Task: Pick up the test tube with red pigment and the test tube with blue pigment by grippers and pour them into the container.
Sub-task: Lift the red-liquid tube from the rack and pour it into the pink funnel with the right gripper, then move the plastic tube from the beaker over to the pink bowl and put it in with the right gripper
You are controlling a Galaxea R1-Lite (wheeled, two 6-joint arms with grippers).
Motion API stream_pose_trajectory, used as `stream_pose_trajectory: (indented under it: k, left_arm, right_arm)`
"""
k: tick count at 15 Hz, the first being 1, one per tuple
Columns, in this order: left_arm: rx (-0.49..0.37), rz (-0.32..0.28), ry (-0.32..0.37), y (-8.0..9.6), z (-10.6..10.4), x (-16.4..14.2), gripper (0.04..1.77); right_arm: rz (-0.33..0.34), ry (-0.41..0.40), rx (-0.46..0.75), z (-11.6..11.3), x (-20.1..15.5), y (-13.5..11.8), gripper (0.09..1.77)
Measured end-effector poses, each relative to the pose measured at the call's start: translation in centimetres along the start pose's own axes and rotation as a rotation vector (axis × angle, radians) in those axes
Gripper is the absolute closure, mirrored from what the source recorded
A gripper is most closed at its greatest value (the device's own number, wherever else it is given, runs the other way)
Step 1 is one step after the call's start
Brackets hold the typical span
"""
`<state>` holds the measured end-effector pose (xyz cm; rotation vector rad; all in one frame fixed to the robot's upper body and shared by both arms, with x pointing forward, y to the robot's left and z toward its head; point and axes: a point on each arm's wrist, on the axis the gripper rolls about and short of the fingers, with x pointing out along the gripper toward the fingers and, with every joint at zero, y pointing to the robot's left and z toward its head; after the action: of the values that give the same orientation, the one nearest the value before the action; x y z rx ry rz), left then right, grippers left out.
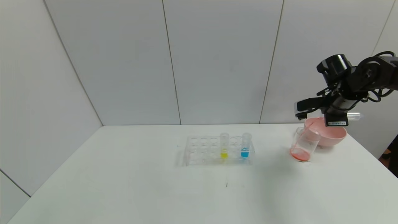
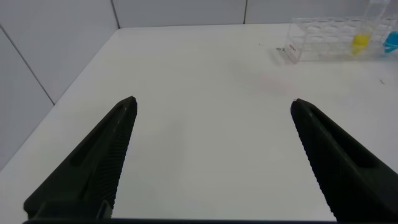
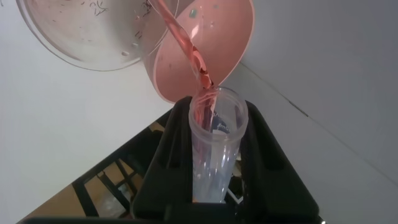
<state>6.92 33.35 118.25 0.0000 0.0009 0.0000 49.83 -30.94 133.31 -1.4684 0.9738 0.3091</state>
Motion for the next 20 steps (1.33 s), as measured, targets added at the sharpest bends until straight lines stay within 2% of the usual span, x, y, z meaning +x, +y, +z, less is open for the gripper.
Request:
stream_pose_trajectory:
  k: [10, 18, 20]
  left_arm:
    - [0.000, 0.000, 0.000, 0.0, 0.0, 0.0, 0.05]
    - [0.000, 0.000, 0.000, 0.0, 0.0, 0.0, 0.05]
    - [0.000, 0.000, 0.000, 0.0, 0.0, 0.0, 0.05]
  right_arm:
    - [-0.004, 0.152, -0.099, 1.7, -1.8, 1.2, 1.36]
    - [-0.003, 0.150, -0.105, 1.9, -2.2, 1.3, 1.36]
    - [-0.006, 0.124, -0.093, 1.6, -2.6, 1.1, 1.36]
